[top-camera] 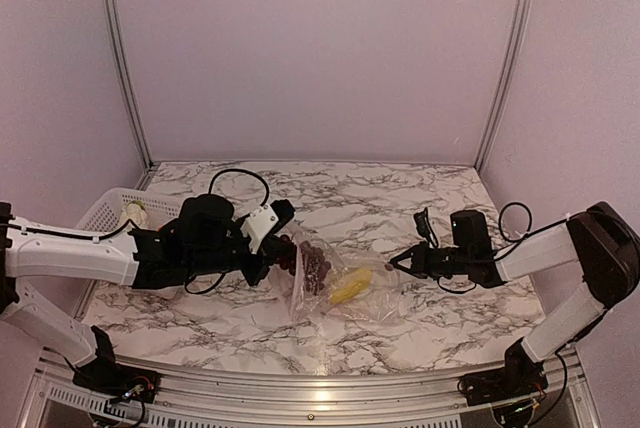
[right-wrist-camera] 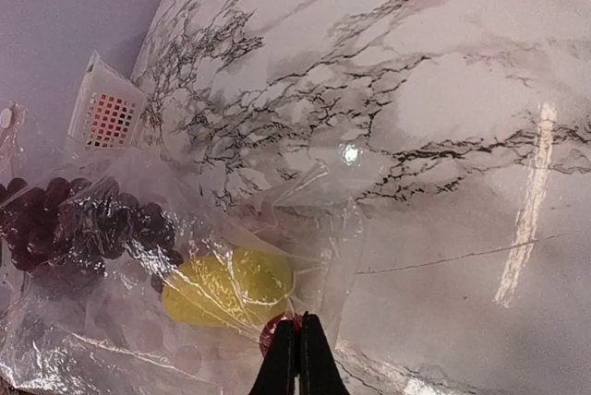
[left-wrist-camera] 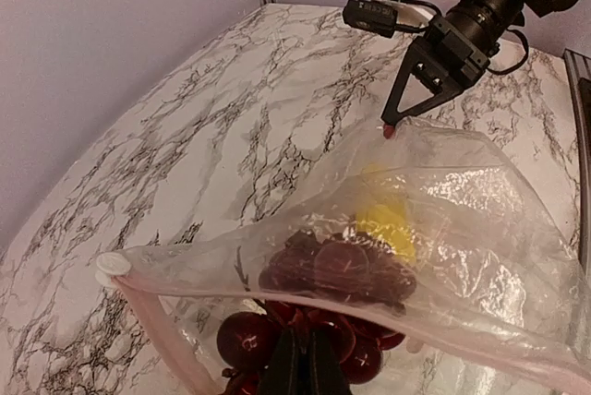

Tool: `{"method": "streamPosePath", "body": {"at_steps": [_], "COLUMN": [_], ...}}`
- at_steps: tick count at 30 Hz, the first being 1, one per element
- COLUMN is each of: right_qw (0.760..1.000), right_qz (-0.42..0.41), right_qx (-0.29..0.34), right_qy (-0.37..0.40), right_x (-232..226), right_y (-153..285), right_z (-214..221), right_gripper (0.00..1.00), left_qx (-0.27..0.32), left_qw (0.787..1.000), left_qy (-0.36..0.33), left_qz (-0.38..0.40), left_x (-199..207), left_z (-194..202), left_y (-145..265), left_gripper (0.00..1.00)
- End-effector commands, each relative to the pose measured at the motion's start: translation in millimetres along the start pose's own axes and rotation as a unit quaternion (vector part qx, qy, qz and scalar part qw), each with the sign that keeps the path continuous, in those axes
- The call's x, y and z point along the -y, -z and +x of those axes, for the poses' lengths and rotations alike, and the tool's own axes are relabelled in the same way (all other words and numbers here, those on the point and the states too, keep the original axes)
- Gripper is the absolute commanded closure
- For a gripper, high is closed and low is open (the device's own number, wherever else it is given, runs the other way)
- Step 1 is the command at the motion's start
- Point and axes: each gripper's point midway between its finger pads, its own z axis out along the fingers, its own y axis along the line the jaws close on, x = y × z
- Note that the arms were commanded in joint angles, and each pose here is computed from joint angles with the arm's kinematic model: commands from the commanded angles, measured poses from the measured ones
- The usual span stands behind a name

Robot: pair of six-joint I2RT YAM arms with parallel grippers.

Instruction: Open the zip-top bag and remove the fake food

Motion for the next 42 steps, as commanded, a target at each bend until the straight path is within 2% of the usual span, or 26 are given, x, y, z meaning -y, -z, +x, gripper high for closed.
{"method": "streamPosePath", "body": {"at_steps": [1, 8, 12, 17, 23, 30, 35, 37, 41, 42], "right_qw": [1.0, 0.999, 0.999, 0.999, 0.999, 0.999, 0.999, 0.999, 0.999, 1.0], "right_qz": [0.011, 0.024, 0.03, 0.031, 0.027, 0.026, 0.022, 0.02, 0.019, 0.019], "right_qx": [0.013, 0.031, 0.037, 0.038, 0.034, 0.031, 0.028, 0.027, 0.026, 0.024], "right_qy": [0.002, -0.005, -0.008, -0.008, -0.008, -0.005, -0.005, -0.005, -0.003, -0.003], "right_x": [3, 10, 13, 14, 14, 15, 15, 14, 14, 15], "right_y": [3, 9, 11, 11, 9, 7, 5, 5, 4, 4], "right_z": [-9, -16, -19, -19, -18, -17, -17, -16, -16, -15], "right_gripper": [1.0, 1.0, 1.0, 1.0, 1.0, 1.0, 1.0, 1.0, 1.0, 1.0], "left_qx": [0.067, 0.119, 0.167, 0.194, 0.15, 0.08, 0.053, 0.042, 0.014, 0.003], "left_qw": [0.997, 0.985, 0.966, 0.937, 0.875, 0.769, 0.708, 0.692, 0.674, 0.671], "left_qy": [0.044, 0.116, 0.179, 0.248, 0.344, 0.421, 0.442, 0.448, 0.469, 0.475], "left_qz": [-0.014, -0.049, -0.087, -0.152, -0.306, -0.475, -0.548, -0.565, -0.571, -0.57], "left_x": [-16, -52, -86, -125, -185, -227, -239, -244, -253, -256], "left_z": [-38, -60, -71, -67, -27, 43, 84, 98, 129, 137], "left_y": [29, 72, 110, 147, 188, 249, 279, 286, 283, 281], "left_gripper": [1.0, 1.0, 1.0, 1.0, 1.0, 1.0, 1.0, 1.0, 1.0, 0.96]}}
